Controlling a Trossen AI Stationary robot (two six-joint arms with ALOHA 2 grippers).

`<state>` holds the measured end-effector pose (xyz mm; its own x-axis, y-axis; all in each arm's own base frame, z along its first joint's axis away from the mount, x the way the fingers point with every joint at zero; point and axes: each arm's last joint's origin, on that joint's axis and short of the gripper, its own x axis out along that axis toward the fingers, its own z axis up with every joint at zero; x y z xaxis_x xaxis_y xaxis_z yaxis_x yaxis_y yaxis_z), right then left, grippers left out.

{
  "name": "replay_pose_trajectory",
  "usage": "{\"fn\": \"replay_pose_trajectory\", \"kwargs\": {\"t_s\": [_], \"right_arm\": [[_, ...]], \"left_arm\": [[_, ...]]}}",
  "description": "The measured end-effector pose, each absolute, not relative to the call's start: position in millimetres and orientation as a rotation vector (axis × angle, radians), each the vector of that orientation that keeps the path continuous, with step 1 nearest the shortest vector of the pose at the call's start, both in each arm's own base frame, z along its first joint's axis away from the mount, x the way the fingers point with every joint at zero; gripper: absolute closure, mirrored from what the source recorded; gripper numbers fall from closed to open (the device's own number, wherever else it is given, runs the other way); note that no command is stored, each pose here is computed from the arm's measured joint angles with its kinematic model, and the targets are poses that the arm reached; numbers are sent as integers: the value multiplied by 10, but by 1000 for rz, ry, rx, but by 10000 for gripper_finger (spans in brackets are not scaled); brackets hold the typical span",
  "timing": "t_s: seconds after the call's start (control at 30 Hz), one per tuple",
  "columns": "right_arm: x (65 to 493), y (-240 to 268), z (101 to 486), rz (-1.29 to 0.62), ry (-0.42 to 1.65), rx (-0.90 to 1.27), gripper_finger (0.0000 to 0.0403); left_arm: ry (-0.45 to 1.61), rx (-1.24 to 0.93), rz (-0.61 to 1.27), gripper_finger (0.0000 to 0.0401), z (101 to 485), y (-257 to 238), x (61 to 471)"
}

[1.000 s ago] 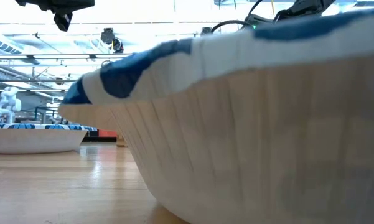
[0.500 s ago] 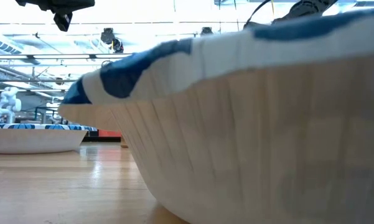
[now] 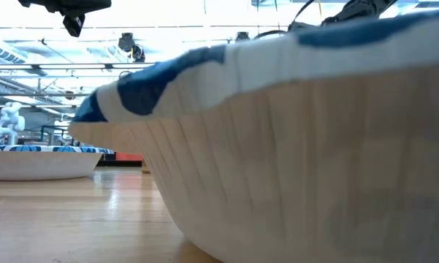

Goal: Place and stack bowls onto a shelf
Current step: Put the blue patterned bowl on the shelf

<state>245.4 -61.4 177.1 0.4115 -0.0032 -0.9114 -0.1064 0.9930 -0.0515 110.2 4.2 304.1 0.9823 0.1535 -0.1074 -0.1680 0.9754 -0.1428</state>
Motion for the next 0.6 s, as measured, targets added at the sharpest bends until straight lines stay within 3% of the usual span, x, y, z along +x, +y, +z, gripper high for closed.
{"fn": "replay_pose_trajectory", "kwargs": {"t_s": [0.6], "right_arm": [[2349,-586,1940,57,1111,-116,308]], "left_arm": [[96,-153,162,395,3041,42,1102]]}}
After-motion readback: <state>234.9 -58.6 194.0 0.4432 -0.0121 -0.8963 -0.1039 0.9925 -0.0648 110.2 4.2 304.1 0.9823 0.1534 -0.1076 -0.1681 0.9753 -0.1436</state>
